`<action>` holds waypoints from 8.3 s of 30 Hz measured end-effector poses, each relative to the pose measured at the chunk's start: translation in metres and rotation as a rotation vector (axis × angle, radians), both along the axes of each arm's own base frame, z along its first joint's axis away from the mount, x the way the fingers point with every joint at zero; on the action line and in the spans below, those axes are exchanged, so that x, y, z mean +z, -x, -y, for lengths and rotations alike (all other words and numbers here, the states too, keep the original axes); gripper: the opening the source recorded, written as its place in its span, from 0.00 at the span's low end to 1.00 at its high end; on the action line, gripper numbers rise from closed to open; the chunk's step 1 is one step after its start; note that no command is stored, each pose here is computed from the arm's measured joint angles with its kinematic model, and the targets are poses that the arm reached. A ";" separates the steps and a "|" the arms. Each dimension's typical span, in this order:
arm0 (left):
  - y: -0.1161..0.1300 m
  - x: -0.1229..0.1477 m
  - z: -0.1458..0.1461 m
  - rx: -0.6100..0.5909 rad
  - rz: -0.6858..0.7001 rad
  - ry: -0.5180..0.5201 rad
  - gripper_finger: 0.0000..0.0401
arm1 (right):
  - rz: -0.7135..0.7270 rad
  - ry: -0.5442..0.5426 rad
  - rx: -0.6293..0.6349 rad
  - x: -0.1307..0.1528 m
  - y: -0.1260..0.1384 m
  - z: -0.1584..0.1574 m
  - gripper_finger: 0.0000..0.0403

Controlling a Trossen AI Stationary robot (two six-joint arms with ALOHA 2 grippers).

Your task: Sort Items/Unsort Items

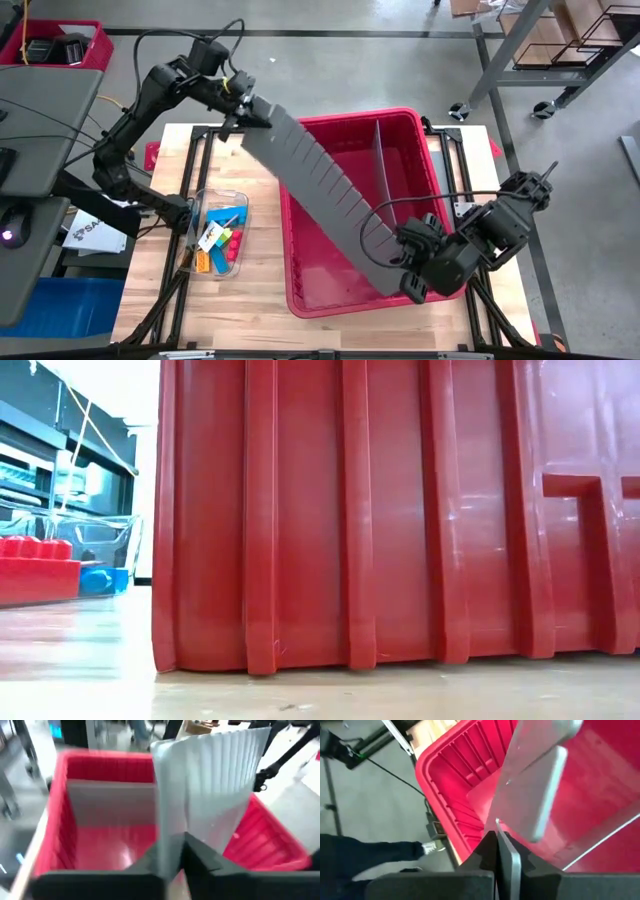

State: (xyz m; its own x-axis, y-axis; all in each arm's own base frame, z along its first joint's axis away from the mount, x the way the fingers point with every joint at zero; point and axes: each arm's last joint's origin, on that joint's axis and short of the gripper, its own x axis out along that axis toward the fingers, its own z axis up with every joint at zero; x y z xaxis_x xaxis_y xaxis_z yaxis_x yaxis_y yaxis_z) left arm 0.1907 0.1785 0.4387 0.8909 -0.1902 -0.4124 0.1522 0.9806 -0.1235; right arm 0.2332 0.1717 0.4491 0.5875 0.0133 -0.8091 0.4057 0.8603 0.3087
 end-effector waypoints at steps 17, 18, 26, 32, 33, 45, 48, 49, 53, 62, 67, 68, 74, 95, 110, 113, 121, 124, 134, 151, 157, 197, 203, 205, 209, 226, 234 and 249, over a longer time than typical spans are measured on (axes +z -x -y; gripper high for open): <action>-0.119 -0.047 -0.056 -0.117 0.244 -0.214 0.02 | 0.114 -0.197 -0.140 0.006 -0.016 -0.007 0.00; -0.125 -0.052 -0.058 -0.125 0.255 -0.222 0.02 | 0.115 -0.203 -0.135 0.006 -0.017 -0.007 0.00; -0.143 -0.069 -0.071 -0.107 0.274 -0.204 0.04 | 0.074 -0.215 -0.081 0.002 -0.019 -0.010 0.00; -0.141 -0.070 -0.076 -0.056 0.249 -0.373 0.13 | 0.028 -0.171 -0.094 -0.003 -0.017 -0.008 0.00; -0.141 -0.071 -0.076 -0.043 0.242 -0.408 0.15 | 0.023 -0.164 -0.104 -0.003 -0.018 -0.006 0.00; -0.144 -0.077 -0.072 0.020 0.134 -0.533 0.17 | -0.026 -0.154 -0.141 -0.020 -0.046 -0.002 0.00; -0.145 -0.082 -0.066 -0.019 0.085 -0.537 0.15 | -0.020 -0.172 -0.153 -0.024 -0.052 -0.006 0.00; -0.146 -0.085 -0.064 -0.036 0.070 -0.554 0.14 | -0.016 -0.175 -0.166 -0.024 -0.053 -0.006 0.00; -0.148 -0.088 -0.059 -0.068 0.041 -0.590 0.11 | -0.014 -0.186 -0.182 -0.024 -0.055 -0.004 0.00; -0.148 -0.088 -0.059 -0.058 0.028 -0.603 0.11 | -0.049 -0.181 -0.204 -0.027 -0.055 -0.001 0.00; -0.150 -0.088 -0.059 -0.035 0.001 -0.667 0.10 | -0.096 -0.161 -0.234 -0.033 -0.057 0.002 0.00; -0.150 -0.088 -0.059 -0.031 -0.001 -0.671 0.10 | -0.098 -0.156 -0.235 -0.033 -0.057 0.003 0.00; -0.151 -0.088 -0.057 -0.029 -0.002 -0.662 0.10 | -0.083 -0.170 -0.223 -0.032 -0.060 0.003 0.00; -0.168 -0.109 -0.054 -0.002 -0.092 -0.671 0.10 | -0.228 -0.337 -0.271 -0.045 -0.080 0.018 0.00; -0.166 -0.113 -0.057 0.036 -0.146 -0.685 0.10 | -0.148 -0.379 -0.295 -0.048 -0.100 0.023 0.00; -0.166 -0.114 -0.057 0.033 -0.161 -0.683 0.10 | -0.199 -0.363 -0.302 -0.050 -0.096 0.024 0.00; -0.168 -0.115 -0.052 0.023 -0.169 -0.685 0.10 | -0.199 -0.346 -0.308 -0.044 -0.090 0.027 0.00; -0.170 -0.110 -0.051 0.024 -0.136 -0.718 0.10 | -0.165 -0.349 -0.294 -0.042 -0.093 0.028 0.00; -0.148 -0.077 -0.037 0.022 -0.138 -0.729 0.10 | -0.142 -0.349 -0.232 -0.040 -0.095 0.028 0.00; -0.109 -0.037 -0.014 0.057 -0.167 -0.812 0.12 | -0.059 -0.302 -0.212 -0.036 -0.100 0.031 0.00; -0.093 -0.022 0.000 0.145 -0.222 -0.816 0.12 | -0.053 -0.287 -0.208 -0.036 -0.101 0.031 0.00; -0.045 -0.067 -0.006 0.459 -0.694 0.044 0.00 | 0.138 -0.295 -0.129 0.017 -0.055 0.058 0.00; -0.044 -0.083 -0.013 0.425 -0.828 0.105 0.00 | 0.181 -0.283 -0.166 0.023 -0.052 0.065 0.00; -0.050 -0.091 -0.015 0.404 -0.840 0.126 0.00 | 0.185 -0.286 -0.165 0.022 -0.054 0.065 0.00; -0.058 -0.094 -0.019 0.399 -0.806 0.113 0.00 | 0.207 -0.272 -0.160 0.024 -0.054 0.065 0.00; -0.104 -0.102 -0.040 0.391 -0.532 -0.014 0.00 | 0.196 -0.239 -0.196 0.023 -0.049 0.064 0.00; -0.095 -0.061 -0.031 0.305 -0.379 -0.159 0.00 | 0.191 -0.213 -0.201 0.023 -0.041 0.055 0.00; -0.125 -0.002 -0.023 0.060 0.262 -0.521 0.00 | 0.195 -0.262 -0.189 0.011 -0.042 0.007 0.00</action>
State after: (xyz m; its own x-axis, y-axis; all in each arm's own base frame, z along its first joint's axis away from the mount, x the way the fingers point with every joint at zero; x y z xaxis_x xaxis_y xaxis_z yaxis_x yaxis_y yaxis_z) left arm 0.3158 0.2018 0.4365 0.9788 0.0322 -0.2025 0.0551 0.9099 0.4112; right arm 0.2755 0.1649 0.4599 0.7418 0.0821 -0.6656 0.4617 0.6573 0.5956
